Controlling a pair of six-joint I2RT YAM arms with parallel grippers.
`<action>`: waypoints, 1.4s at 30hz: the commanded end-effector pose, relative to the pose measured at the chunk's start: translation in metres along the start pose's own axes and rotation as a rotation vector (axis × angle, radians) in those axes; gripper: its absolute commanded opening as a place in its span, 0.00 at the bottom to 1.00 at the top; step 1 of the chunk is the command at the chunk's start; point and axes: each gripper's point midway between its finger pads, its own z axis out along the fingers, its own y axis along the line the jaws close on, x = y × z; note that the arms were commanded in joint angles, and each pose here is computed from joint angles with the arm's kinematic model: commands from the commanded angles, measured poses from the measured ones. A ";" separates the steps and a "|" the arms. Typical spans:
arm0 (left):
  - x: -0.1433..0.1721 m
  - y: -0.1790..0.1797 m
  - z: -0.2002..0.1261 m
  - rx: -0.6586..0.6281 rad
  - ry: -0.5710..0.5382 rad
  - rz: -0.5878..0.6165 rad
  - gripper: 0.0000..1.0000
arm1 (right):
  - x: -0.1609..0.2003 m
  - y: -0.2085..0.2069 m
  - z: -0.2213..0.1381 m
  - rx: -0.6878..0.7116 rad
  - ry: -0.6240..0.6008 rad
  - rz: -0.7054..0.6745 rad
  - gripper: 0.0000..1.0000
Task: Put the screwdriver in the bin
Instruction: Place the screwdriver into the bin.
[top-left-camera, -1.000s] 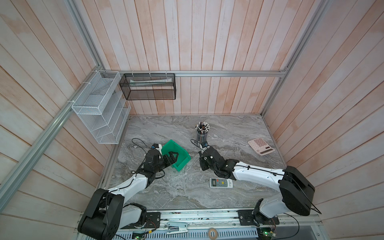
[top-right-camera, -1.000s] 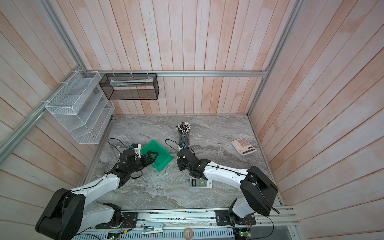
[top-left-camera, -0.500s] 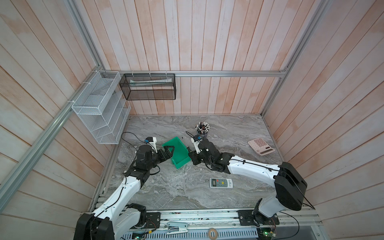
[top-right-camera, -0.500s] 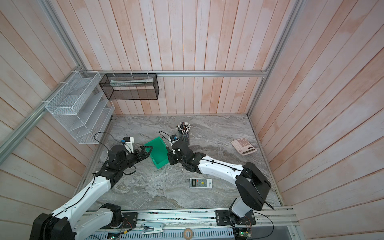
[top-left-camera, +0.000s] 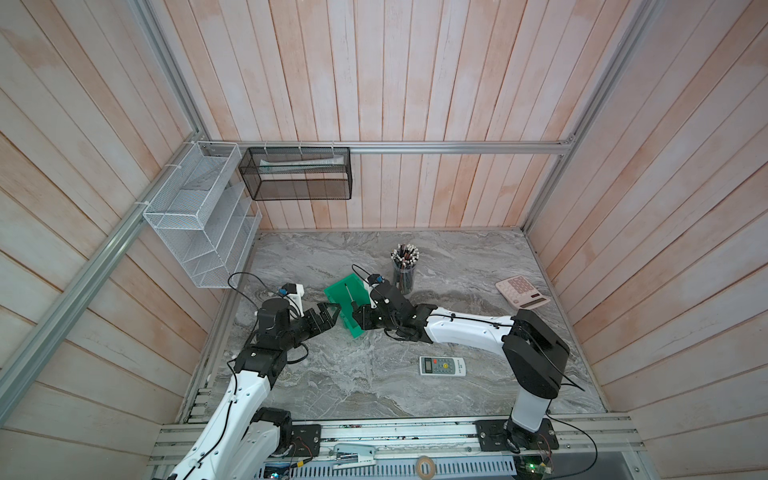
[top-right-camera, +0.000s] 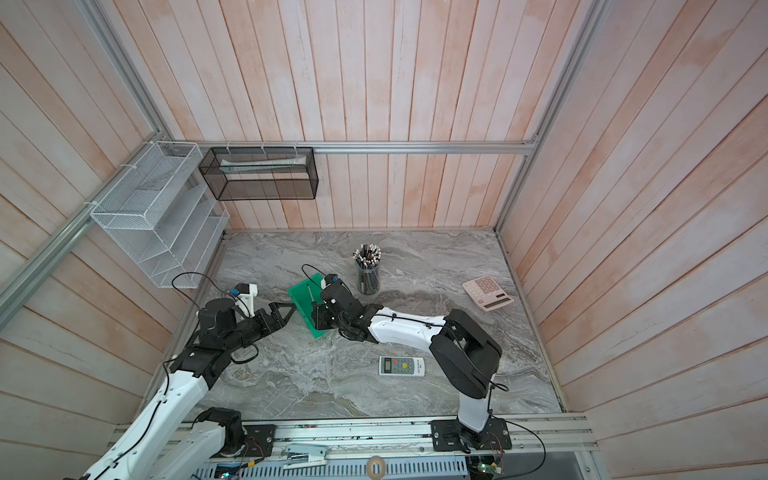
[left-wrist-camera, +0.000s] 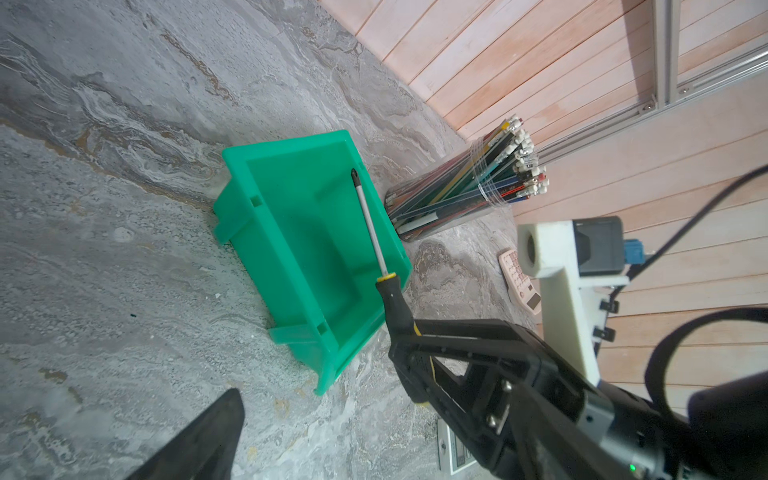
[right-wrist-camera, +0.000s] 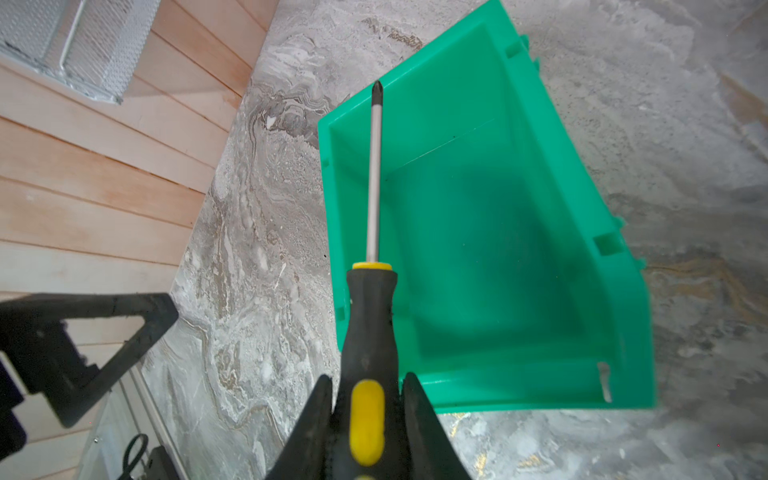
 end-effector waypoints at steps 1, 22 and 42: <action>0.007 0.002 -0.002 0.013 0.011 0.021 1.00 | -0.012 0.000 0.002 -0.045 -0.045 0.141 0.10; 0.008 0.010 -0.002 0.059 -0.005 -0.045 1.00 | -0.001 -0.019 0.041 -0.076 -0.036 0.410 0.11; 0.004 0.008 -0.003 0.062 -0.027 -0.077 1.00 | -0.008 -0.024 0.061 -0.073 -0.110 0.529 0.26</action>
